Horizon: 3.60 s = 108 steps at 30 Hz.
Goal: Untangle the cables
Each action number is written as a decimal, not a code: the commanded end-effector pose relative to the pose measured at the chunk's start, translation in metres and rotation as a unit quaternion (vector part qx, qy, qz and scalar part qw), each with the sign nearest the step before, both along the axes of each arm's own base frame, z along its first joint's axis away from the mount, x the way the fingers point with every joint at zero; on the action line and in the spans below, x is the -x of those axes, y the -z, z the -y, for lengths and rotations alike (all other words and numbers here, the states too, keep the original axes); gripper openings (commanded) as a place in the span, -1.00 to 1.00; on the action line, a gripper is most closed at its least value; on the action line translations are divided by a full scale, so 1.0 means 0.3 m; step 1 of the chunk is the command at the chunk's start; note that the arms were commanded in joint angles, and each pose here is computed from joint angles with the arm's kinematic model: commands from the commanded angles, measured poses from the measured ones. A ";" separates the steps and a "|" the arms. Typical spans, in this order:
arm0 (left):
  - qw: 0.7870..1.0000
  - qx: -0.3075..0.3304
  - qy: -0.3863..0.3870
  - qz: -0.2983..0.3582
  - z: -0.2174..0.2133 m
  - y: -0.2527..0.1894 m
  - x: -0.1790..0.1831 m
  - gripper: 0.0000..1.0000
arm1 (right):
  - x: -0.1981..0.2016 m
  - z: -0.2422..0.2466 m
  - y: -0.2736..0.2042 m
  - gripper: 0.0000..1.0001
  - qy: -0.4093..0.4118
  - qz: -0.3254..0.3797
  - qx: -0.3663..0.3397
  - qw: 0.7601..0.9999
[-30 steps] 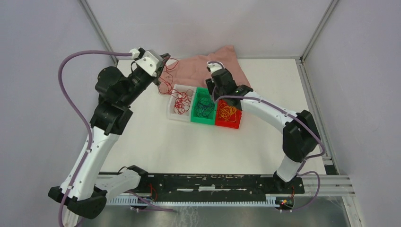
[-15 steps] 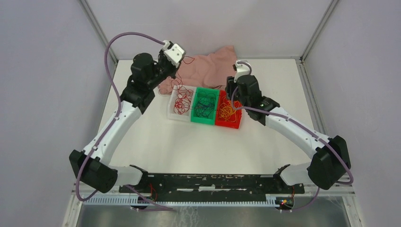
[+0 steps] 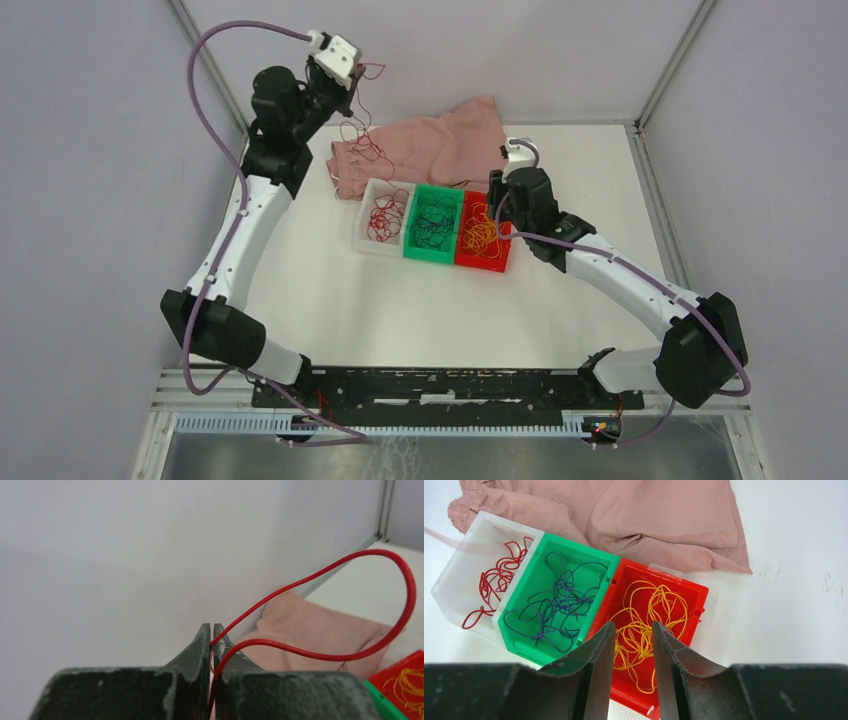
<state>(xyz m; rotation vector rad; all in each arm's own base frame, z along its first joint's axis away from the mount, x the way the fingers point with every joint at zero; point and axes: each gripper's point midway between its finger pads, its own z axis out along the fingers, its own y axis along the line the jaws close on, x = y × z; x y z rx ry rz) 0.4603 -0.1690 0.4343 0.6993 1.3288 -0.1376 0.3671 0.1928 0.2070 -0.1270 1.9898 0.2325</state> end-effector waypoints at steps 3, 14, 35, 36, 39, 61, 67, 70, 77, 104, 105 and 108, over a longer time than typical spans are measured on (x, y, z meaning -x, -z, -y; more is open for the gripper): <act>0.987 0.073 0.121 0.071 0.079 -0.308 0.192 -0.94 | -0.018 -0.004 -0.061 -0.23 0.011 0.028 -0.034 0.999; 0.993 0.062 0.102 -0.013 0.078 -0.053 0.143 -0.94 | -0.009 0.004 -0.054 -0.26 0.015 0.026 -0.041 0.999; 0.989 0.085 0.120 0.023 0.065 -0.221 0.148 -0.94 | 0.005 0.031 -0.033 -0.34 0.026 0.022 -0.045 0.998; 0.989 0.087 0.120 0.023 0.064 -0.222 0.150 -0.94 | 0.006 0.029 -0.030 -0.34 0.024 0.021 -0.046 0.998; 0.990 0.082 0.117 0.009 0.063 -0.169 0.147 -0.94 | 0.007 0.027 -0.022 -0.35 0.024 0.018 -0.048 0.998; 0.993 -0.039 0.061 -0.097 0.037 0.383 -0.013 -0.94 | 0.013 0.040 0.006 -0.44 0.030 0.010 -0.045 0.998; 0.988 -0.066 0.064 -0.123 0.081 0.535 -0.044 -0.94 | 0.010 0.049 -0.002 -0.45 0.037 0.013 -0.041 0.998; 0.987 -0.079 0.058 -0.128 0.089 0.615 -0.057 -0.94 | 0.009 0.054 -0.008 -0.46 0.040 0.015 -0.041 0.998; 0.982 -0.099 0.064 -0.148 0.114 0.747 -0.090 -0.94 | 0.004 0.065 -0.016 -0.49 0.048 0.019 -0.037 0.998; 0.937 -0.148 0.128 -0.290 0.105 0.953 0.014 0.21 | -0.008 0.083 -0.051 -0.53 0.052 0.019 -0.024 0.998; 0.936 -0.149 0.133 -0.289 0.095 0.936 0.018 0.27 | -0.009 0.082 -0.057 -0.53 0.051 0.020 -0.025 0.998; 0.930 -0.164 0.154 -0.291 0.064 0.907 0.045 0.49 | -0.007 0.080 -0.066 -0.53 0.047 0.021 -0.025 0.998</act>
